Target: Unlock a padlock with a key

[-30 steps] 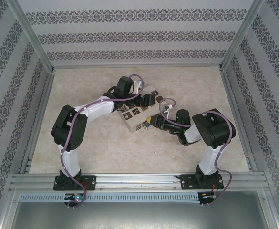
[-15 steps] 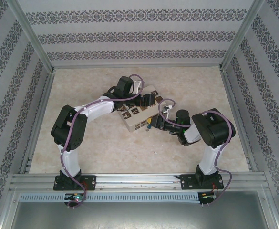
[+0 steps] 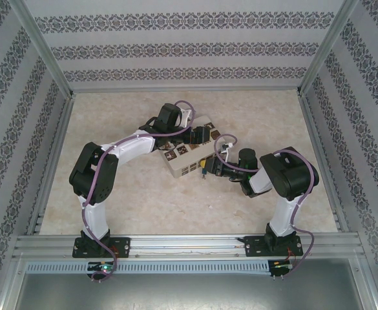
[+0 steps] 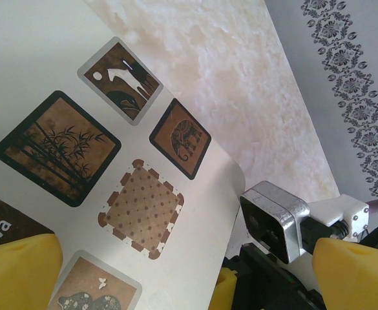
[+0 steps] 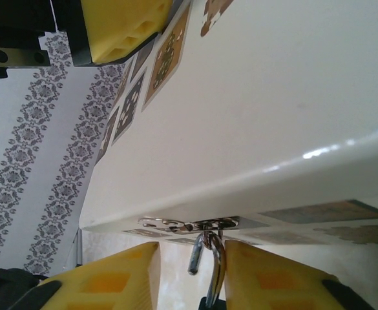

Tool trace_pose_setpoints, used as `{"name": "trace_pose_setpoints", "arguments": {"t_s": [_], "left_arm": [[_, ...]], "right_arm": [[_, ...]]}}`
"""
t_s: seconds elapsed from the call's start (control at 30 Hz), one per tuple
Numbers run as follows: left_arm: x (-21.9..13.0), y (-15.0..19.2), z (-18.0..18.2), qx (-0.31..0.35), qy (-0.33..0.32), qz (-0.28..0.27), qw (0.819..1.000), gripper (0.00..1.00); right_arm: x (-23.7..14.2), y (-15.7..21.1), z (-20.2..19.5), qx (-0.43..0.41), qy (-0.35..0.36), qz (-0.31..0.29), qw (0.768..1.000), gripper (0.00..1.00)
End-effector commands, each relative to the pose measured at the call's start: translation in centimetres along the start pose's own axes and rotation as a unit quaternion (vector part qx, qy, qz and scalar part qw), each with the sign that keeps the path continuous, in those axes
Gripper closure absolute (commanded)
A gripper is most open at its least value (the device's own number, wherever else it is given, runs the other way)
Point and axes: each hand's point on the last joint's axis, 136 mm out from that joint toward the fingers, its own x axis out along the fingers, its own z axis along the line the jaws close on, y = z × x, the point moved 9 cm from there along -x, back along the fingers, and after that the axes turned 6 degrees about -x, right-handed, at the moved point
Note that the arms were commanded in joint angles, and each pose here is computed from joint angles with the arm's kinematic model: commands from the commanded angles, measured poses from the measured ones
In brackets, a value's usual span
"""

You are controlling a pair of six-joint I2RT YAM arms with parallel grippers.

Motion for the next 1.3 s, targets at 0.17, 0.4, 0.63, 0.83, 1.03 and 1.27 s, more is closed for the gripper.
{"name": "trace_pose_setpoints", "arguments": {"t_s": [0.17, 0.4, 0.63, 0.83, 1.03, 1.27], "left_arm": [[0.8, 2.8, 1.7, -0.059, -0.037, 0.068, 0.995, 0.00], [0.8, 2.9, 1.7, -0.060, -0.038, 0.068, 0.995, 0.01], [0.4, 3.4, 1.8, -0.062, -0.040, 0.070, 0.995, 0.00], [-0.2, 4.4, 2.1, -0.076, -0.039, 0.069, 0.994, 0.00], [0.0, 5.3, 2.1, -0.092, -0.033, 0.065, 0.993, 0.00], [0.0, 5.8, 2.1, -0.104, -0.030, 0.059, 0.992, 0.00]], "right_arm": [[0.7, 1.4, 0.1, 0.024, -0.012, 0.048, 0.999, 0.82], [0.7, 1.7, 0.0, 0.028, -0.004, 0.053, 0.998, 0.93], [0.3, 1.2, 0.4, 0.030, 0.005, 0.029, 0.999, 1.00], [-0.4, 0.1, 1.1, 0.039, 0.016, -0.021, 0.999, 1.00], [-1.0, -0.8, 1.6, 0.062, 0.030, -0.082, 0.994, 1.00], [-1.9, 0.1, 0.8, 0.117, 0.059, -0.126, 0.983, 1.00]]}}
